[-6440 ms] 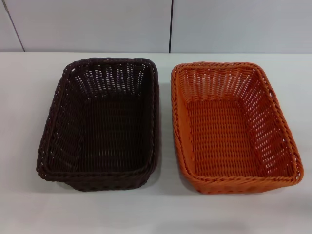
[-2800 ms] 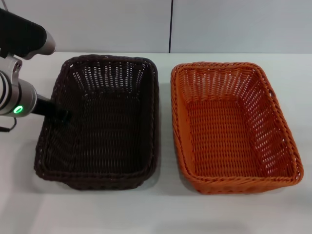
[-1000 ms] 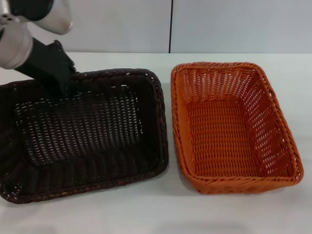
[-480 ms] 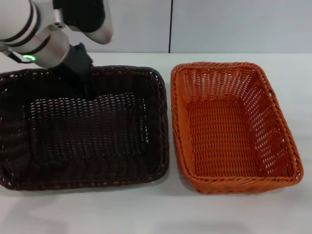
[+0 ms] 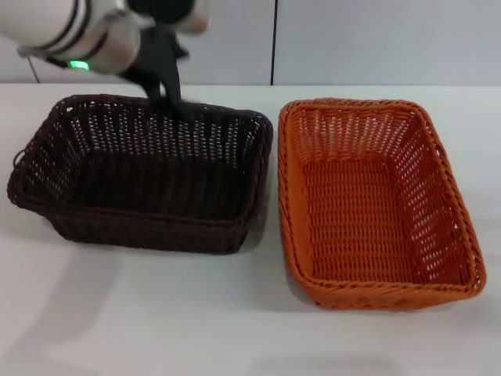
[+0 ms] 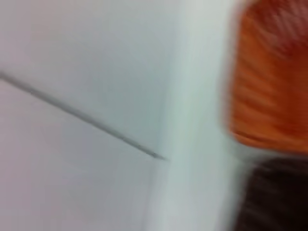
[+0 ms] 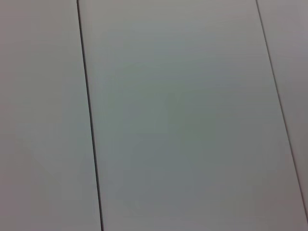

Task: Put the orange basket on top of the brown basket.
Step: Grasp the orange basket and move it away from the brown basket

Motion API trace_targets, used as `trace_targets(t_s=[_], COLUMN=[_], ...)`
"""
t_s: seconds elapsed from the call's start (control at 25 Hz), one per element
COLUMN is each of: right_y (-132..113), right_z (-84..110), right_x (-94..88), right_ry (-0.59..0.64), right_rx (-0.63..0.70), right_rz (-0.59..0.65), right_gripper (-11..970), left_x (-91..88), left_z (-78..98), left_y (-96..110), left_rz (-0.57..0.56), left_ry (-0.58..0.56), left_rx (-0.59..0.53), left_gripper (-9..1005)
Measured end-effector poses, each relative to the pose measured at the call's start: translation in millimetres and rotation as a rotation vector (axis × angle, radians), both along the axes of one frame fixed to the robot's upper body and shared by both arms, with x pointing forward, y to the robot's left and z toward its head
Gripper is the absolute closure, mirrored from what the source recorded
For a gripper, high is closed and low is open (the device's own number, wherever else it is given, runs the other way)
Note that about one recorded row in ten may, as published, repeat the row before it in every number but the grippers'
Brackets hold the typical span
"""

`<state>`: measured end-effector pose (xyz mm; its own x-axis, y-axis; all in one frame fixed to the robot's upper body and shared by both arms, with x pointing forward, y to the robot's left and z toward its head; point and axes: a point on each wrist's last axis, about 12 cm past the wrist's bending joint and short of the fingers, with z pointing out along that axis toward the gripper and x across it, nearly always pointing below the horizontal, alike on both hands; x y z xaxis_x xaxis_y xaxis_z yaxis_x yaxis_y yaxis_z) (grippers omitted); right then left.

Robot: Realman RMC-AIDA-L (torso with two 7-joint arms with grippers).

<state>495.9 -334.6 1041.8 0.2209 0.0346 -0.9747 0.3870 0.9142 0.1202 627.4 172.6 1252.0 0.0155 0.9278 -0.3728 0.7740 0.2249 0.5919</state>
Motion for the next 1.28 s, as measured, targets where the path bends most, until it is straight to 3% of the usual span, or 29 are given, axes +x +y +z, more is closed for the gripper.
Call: trace_targets(t_s=[0.08, 0.12, 0.16, 0.28, 0.32, 0.44, 0.6, 0.72, 0.76, 0.88, 0.92, 0.96, 1.08, 1.28], right_y=[1.1, 1.8, 3.8, 13.2, 18.1, 23.2, 39.1, 54.2, 59.9, 76.7, 90.7, 90.7, 109.1, 127.2], right_z=[1.4, 2.8, 5.3, 19.0, 30.6, 45.5, 87.3, 121.1, 132.0, 168.4, 187.1, 187.1, 208.3, 220.3], right_x=[1.2, 2.1, 4.1, 14.1, 24.4, 38.9, 76.0, 95.8, 100.0, 107.5, 105.2, 105.2, 93.6, 67.2], right_ry=[-0.007, -0.013, -0.023, -0.063, -0.073, -0.066, 0.069, 0.217, 0.284, 0.452, 0.587, 0.587, 0.774, 1.008], right_rx=[0.004, 0.009, 0.016, 0.037, 0.051, 0.076, 0.113, 0.100, 0.093, 0.043, -0.020, -0.020, -0.121, -0.252], right_rz=[0.003, 0.004, 0.011, 0.072, 0.130, 0.200, 0.426, 0.572, 0.619, 0.745, 0.847, 0.847, 1.002, 1.216], right_gripper=[266, 266, 266, 267, 267, 268, 269, 269, 269, 270, 270, 270, 271, 272], left_x=[-1.4, -4.1, -4.1, -15.6, -22.4, -50.5, -88.2, -103.7, -110.0, -120.3, -124.2, -127.7, -135.8, -140.2], left_z=[12.8, 20.8, 20.8, 18.0, 10.3, -36.4, -88.3, -125.4, -147.9, -180.8, -189.4, -196.3, -209.1, -215.8], left_y=[9.5, 25.6, 25.6, 62.0, 74.3, 114.0, 155.2, 174.4, 182.9, 194.1, 197.1, 199.0, 201.4, 203.3], left_rz=[0.076, 0.185, 0.185, 0.375, 0.426, 0.571, 0.702, 0.799, 0.866, 0.955, 0.974, 0.983, 0.993, 1.015], left_ry=[-0.137, -0.274, -0.274, -0.500, -0.565, -0.741, -0.920, -0.908, -0.865, -0.817, -0.810, -0.810, -0.811, -0.790], left_rx=[-0.114, -0.261, -0.261, -0.563, -0.662, -0.865, -0.999, -1.019, -1.021, -1.030, -1.029, -1.028, -0.999, -0.982], left_gripper=[246, 241, 235, 219, 218, 215, 215, 216, 216, 216, 216, 216, 216, 217])
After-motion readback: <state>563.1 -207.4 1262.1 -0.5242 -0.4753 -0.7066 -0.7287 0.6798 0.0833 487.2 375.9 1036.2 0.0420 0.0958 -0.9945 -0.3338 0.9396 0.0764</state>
